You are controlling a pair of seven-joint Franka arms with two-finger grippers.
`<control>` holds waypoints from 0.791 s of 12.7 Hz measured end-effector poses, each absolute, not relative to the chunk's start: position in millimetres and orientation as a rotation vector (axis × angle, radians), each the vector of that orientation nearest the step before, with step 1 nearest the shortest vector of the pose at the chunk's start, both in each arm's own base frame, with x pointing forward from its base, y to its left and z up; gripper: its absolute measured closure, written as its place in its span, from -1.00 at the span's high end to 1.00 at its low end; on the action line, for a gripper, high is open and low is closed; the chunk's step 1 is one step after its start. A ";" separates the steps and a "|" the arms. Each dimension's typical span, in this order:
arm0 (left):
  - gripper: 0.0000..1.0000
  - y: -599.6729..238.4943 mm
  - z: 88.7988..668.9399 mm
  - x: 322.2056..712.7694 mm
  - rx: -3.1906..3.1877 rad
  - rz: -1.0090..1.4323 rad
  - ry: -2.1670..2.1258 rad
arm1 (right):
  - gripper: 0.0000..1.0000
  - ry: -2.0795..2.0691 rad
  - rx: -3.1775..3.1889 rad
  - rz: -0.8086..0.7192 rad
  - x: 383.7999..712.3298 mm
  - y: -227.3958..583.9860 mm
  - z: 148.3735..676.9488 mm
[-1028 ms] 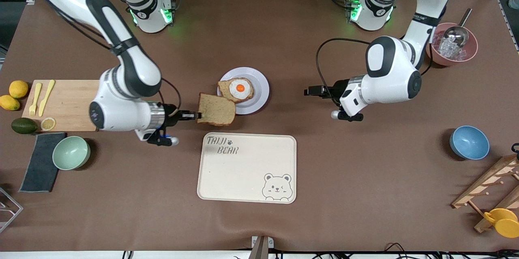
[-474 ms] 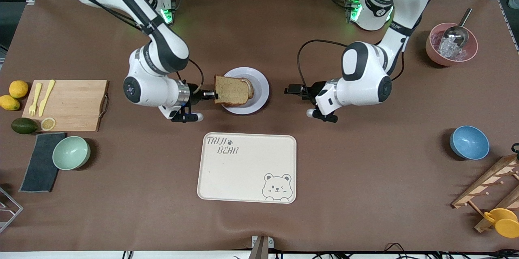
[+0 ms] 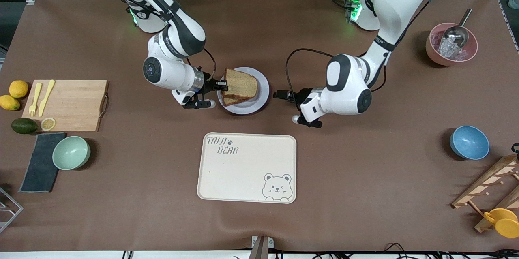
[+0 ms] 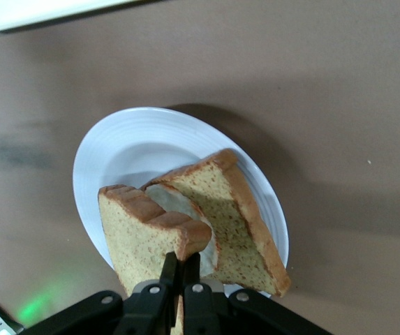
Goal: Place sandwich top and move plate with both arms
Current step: 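Lower the bread onto the egg toast and open the right gripper, then withdraw the right gripper while the left gripper grips the plate rim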
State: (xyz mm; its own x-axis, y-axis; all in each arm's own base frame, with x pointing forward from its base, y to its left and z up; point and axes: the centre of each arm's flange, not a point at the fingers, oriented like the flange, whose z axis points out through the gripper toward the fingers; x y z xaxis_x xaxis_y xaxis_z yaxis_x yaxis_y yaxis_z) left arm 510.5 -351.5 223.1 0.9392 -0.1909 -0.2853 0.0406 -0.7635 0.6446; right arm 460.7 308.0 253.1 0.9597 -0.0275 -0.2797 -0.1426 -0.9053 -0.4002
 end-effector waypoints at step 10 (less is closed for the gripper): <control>1.00 -389.0 194.7 489.2 2.313 -0.406 0.093 | 1.00 0.275 -2.644 0.449 508.9 271.3 288.7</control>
State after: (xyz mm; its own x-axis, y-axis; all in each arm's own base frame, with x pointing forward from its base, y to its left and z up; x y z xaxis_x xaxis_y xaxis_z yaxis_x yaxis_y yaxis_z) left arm 489.2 -389.0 194.7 0.9465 -0.0567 -0.3177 0.1892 -0.6999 0.6887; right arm 508.9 271.3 288.7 0.9274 -0.1185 -0.3548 -0.2620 -0.8826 -0.3902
